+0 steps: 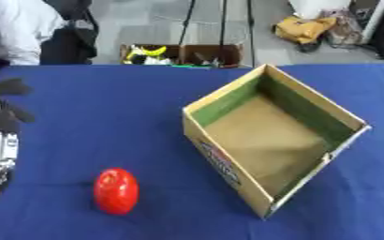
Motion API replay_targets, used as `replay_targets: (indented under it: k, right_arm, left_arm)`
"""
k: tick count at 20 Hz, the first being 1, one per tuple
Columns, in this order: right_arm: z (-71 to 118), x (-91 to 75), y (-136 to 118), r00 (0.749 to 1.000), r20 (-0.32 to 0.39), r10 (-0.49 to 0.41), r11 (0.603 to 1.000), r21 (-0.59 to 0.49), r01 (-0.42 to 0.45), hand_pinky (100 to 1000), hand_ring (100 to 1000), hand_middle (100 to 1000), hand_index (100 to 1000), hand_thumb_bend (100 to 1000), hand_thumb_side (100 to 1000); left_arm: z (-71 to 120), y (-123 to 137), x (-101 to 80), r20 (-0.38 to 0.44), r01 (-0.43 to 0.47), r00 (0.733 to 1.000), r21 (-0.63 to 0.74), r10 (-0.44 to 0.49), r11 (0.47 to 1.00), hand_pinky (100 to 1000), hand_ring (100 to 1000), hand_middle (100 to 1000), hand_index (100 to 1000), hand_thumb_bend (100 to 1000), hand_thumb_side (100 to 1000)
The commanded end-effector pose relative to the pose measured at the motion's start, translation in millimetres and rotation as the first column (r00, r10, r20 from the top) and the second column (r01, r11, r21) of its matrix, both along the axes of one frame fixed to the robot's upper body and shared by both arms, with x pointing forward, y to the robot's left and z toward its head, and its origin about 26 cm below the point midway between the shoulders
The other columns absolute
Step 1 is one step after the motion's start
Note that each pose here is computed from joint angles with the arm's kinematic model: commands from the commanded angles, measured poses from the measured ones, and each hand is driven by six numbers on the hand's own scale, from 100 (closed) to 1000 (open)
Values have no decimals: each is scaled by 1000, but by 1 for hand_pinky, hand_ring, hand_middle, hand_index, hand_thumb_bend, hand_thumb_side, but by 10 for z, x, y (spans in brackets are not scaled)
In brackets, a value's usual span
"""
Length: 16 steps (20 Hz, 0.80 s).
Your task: Pick up objects on the table and place them in the box.
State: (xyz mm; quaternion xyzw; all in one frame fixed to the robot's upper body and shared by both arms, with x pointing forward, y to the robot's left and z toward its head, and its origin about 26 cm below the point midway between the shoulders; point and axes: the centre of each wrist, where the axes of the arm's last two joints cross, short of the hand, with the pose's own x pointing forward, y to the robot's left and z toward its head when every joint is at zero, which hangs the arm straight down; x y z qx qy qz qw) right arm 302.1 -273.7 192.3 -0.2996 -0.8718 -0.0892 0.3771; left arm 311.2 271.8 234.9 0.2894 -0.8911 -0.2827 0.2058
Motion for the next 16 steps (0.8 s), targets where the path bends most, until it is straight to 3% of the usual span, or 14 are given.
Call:
replay_targets:
  k: [1, 9, 16]
  right_arm:
    - [79, -32, -15, 1000, 9, 6, 999, -34, -5, 558, 472, 376, 566, 100, 419]
    - [56, -40, -21, 1000, -14, 7, 999, -44, -8, 560, 473, 376, 566, 100, 419]
    - [20, -54, -35, 999, -34, 6, 998, -54, -8, 561, 472, 376, 565, 100, 418]
  left_arm:
    - [177, 35, -6, 20, -32, 999, 155, 29, 987, 301, 560, 743, 895, 100, 810]
    - [420, 39, 74, 14, -75, 997, 417, 76, 906, 346, 605, 779, 923, 100, 793]
    - [629, -11, 215, -8, -63, 996, 638, 89, 767, 436, 694, 846, 965, 100, 779]
